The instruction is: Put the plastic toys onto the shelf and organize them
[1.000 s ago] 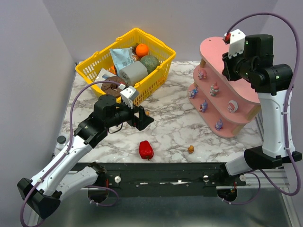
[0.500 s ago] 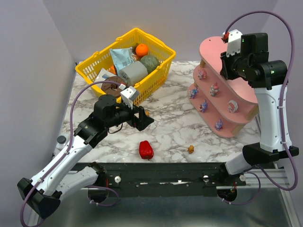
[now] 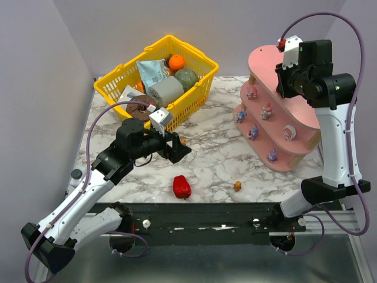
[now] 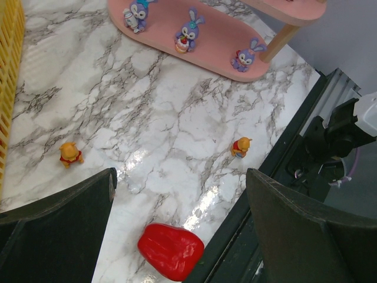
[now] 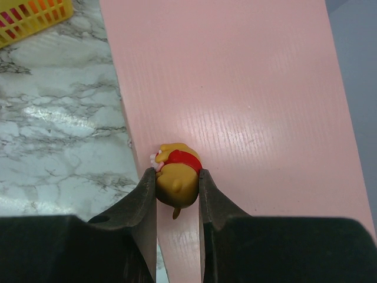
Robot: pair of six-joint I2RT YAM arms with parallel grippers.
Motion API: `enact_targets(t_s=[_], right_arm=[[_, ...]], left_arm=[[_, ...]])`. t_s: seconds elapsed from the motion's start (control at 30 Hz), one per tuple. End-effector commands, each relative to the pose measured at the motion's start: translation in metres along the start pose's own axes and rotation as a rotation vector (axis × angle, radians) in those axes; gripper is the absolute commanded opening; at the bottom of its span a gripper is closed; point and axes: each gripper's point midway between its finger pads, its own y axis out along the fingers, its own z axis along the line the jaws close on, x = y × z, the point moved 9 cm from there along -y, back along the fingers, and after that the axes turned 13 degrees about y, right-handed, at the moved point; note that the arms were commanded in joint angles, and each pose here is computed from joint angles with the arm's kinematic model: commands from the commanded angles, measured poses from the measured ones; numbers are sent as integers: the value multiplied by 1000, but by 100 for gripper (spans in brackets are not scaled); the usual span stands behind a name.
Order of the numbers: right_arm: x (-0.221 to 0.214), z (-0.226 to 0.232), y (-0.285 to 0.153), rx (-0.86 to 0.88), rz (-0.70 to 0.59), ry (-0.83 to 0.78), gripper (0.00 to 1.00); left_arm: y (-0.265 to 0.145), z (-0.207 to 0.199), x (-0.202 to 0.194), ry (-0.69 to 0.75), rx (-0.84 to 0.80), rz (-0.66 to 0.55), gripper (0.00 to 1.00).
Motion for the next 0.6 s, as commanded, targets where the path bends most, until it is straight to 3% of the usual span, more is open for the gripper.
enact_targets(t_s=[0.0,0.23,0.4,0.57], right_arm=[[-1,-8,1,-56,21,9,23],[-2,-6,11,-56,42,29,31],[7,-10,9,-38,7,166,36],[12,-6,8,-3,-4,205,38]], left_arm=[[-4,-2,2,5,-9,-12,99],[-6,-2,2,2,-11,-16,99],[-7,-3,1,-3,-9,-19,99],[-8,-3,1,-1,-11,-21,99]])
